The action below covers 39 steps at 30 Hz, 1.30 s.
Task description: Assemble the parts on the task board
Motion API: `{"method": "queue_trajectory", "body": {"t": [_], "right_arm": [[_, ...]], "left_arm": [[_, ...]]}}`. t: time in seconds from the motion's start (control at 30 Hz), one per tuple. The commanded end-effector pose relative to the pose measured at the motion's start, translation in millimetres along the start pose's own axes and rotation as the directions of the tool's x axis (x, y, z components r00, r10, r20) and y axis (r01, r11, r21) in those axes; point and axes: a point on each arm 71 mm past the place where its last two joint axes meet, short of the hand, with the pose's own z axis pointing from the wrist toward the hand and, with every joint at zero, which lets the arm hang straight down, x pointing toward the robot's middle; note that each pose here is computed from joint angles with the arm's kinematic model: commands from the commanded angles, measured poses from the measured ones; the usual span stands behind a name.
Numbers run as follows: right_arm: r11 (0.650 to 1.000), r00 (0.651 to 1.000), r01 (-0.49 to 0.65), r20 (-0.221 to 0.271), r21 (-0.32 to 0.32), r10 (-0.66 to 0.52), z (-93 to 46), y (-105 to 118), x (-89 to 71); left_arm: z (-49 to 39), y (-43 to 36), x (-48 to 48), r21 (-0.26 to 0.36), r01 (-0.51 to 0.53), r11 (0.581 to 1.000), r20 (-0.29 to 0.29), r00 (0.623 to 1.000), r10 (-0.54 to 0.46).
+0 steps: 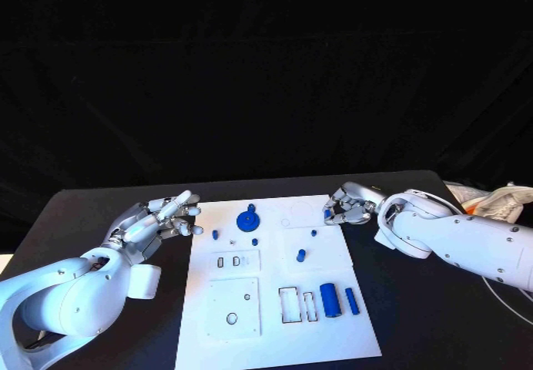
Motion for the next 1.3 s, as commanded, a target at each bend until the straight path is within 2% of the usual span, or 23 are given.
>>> {"method": "queue_trajectory", "body": {"t": [0.03,0.33,0.47,0.57,0.6,0.77,0.97,1.3], "right_arm": [[1.0,0.999,0.03,-0.016,0.0,-0.03,0.2,0,3.3],[0.999,0.998,0.026,0.052,-0.034,-0.025,1.2,13,1.3],[0.996,0.997,0.018,0.08,-0.082,-0.012,1.6,35,1.6],[0.99,0.995,0.025,0.096,-0.142,-0.011,2.5,61,3.0],[0.989,0.995,0.025,0.096,-0.145,-0.011,2.6,62,3.2],[0.976,0.998,0.014,0.068,-0.215,0.001,8.5,96,12.7],[0.961,1.0,-0.002,0.012,-0.277,0.005,16.4,131,34.3],[0.967,0.998,0.014,-0.062,-0.256,-0.031,20.0,162,84.1]], "left_arm": [[0.5,-0.7,2.3,0.005,0.009,1.0,-0.02,1.0,-0.009],[0.5,-0.8,1.5,0.005,0.008,1.0,-0.018,1.0,-0.008],[0.6,-0.8,0.8,0.005,0.007,1.0,-0.016,1.0,-0.007],[0.8,-0.7,-0.1,0.004,0.006,1.0,-0.013,1.0,-0.006],[0.9,-0.7,-0.1,0.004,0.006,1.0,-0.013,1.0,-0.006],[1.6,-0.1,-0.3,0.001,0.004,1.0,-0.009,1.0,-0.004],[2.5,0.4,0.6,0.0,0.005,1.0,-0.012,1.0,-0.005],[4.3,0.9,-0.4,0.0,0.004,1.0,-0.01,1.0,-0.004]]}}
